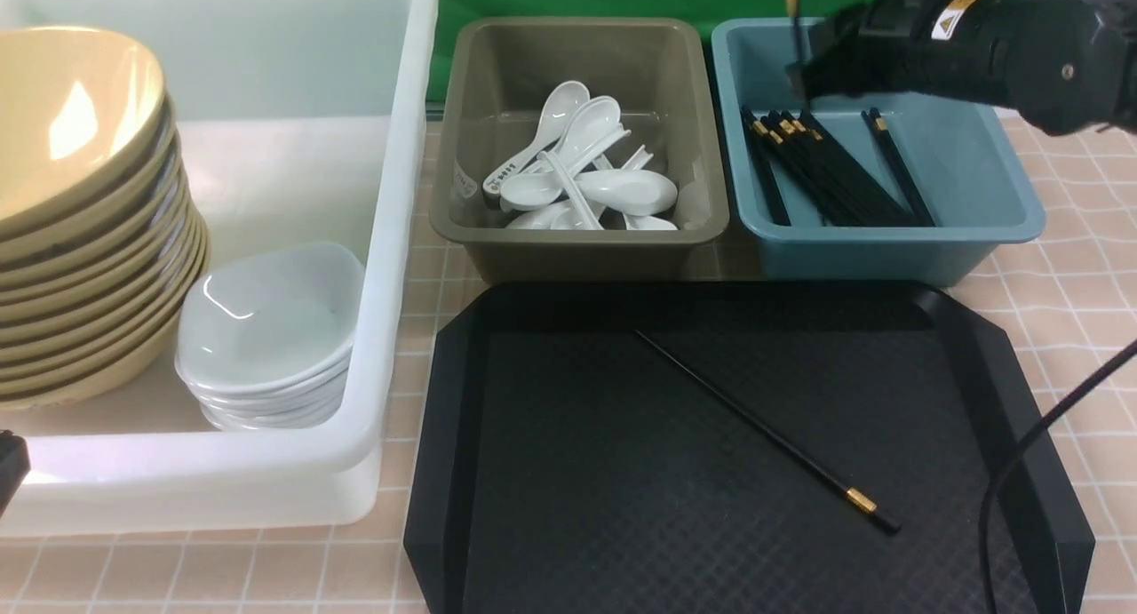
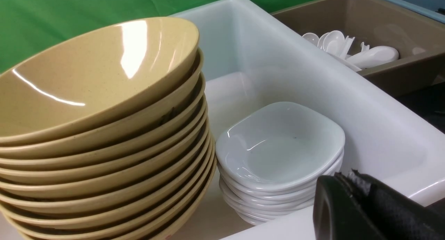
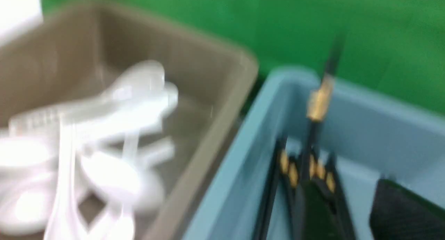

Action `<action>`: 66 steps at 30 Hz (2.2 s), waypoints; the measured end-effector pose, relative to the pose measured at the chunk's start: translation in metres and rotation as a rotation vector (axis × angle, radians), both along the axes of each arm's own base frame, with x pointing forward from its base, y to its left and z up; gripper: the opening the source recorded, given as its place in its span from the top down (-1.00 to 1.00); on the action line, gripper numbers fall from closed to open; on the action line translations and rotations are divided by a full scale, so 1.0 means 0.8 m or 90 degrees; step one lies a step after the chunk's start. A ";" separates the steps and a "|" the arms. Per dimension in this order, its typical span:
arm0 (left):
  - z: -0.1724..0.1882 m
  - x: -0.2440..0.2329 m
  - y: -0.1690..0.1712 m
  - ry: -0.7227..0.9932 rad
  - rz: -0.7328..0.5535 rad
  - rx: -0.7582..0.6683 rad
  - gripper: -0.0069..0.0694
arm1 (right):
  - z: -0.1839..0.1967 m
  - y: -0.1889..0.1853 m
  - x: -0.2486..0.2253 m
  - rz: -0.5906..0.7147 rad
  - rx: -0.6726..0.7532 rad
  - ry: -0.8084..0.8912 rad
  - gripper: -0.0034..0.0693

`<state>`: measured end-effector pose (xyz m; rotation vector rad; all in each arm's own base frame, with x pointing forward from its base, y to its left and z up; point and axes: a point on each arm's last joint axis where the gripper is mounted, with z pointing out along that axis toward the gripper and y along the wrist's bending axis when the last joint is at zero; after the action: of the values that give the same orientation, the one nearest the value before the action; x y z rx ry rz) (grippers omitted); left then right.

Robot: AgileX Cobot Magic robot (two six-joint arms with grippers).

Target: On brown table put chopsticks spoon bowls plates into blue grey white boxes.

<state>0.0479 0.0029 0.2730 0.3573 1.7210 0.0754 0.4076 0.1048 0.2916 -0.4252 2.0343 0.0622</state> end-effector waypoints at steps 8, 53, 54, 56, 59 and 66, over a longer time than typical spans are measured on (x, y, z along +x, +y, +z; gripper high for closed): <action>0.000 0.000 0.000 0.001 0.001 -0.002 0.84 | -0.031 0.003 -0.042 0.043 -0.104 0.334 -0.11; 0.000 0.000 0.001 -0.001 0.008 -0.002 0.84 | 0.045 0.000 -0.016 0.010 0.000 -0.078 0.01; 0.000 0.000 0.001 -0.001 0.008 -0.002 0.84 | 0.058 -0.002 -0.018 0.005 0.006 -0.081 -0.08; 0.000 0.000 0.001 -0.001 0.008 -0.002 0.84 | 0.098 -0.006 -0.032 0.002 0.011 -0.082 -0.16; 0.000 0.000 0.001 -0.001 0.008 -0.002 0.84 | 0.163 -0.017 -0.075 0.003 0.012 -0.097 -0.08; 0.000 0.000 0.001 -0.001 0.008 -0.002 0.84 | 0.250 -0.054 -0.215 0.014 0.010 -0.242 0.70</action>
<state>0.0481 0.0040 0.2731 0.3436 1.7220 0.0824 0.2356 0.0618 0.4915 -0.4157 1.6547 0.0100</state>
